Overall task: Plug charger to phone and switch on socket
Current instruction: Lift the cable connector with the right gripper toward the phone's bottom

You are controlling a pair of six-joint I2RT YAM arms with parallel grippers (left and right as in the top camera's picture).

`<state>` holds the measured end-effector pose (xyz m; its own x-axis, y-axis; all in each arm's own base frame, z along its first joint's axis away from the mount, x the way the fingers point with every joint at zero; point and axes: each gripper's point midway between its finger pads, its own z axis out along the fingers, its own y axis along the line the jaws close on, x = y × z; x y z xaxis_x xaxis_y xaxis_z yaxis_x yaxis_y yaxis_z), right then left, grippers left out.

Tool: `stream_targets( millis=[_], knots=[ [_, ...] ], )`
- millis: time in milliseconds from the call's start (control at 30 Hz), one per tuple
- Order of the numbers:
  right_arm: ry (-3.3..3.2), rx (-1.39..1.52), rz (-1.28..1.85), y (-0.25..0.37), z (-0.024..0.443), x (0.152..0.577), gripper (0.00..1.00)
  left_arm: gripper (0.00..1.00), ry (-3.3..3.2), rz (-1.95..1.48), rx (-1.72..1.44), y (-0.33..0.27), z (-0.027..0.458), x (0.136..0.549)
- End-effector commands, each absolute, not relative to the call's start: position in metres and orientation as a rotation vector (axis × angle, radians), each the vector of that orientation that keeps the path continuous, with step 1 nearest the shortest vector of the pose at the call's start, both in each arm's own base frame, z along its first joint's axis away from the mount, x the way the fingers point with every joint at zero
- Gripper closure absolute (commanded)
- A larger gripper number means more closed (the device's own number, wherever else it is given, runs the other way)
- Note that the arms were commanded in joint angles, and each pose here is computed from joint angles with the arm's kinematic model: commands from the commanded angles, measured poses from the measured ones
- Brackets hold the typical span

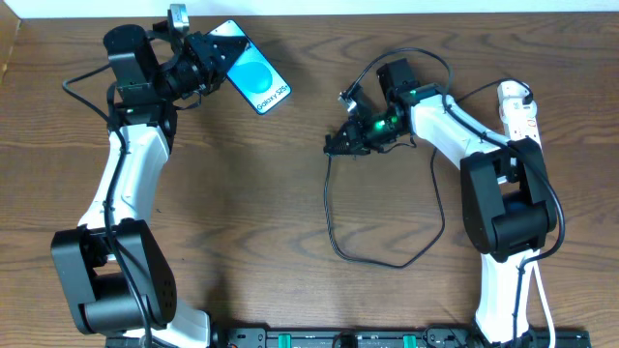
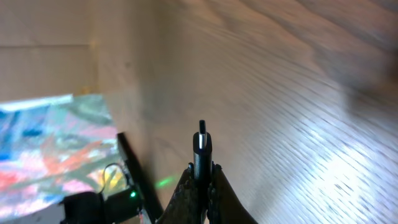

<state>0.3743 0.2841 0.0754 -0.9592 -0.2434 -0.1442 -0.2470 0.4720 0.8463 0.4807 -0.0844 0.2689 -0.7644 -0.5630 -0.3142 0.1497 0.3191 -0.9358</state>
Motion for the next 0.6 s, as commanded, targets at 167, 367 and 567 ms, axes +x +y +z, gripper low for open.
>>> stream_targets(
  millis=[167, 367, 567],
  knots=[
    [2.300, -0.746, 1.821, 0.297, 0.117, 0.372, 0.99, 0.93, 1.950, -1.516, -0.105, -0.095, 0.284, 0.464],
    [2.142, -0.838, 1.913, 0.300, 0.134, 0.365, 0.99, 0.93, 1.945, -1.541, -0.032, -0.099, 0.286, 0.457],
    [1.961, -0.906, 2.030, 0.301, 0.155, 0.357, 0.99, 0.93, 1.918, -1.551, 0.059, -0.103, 0.292, 0.452]
  ],
)
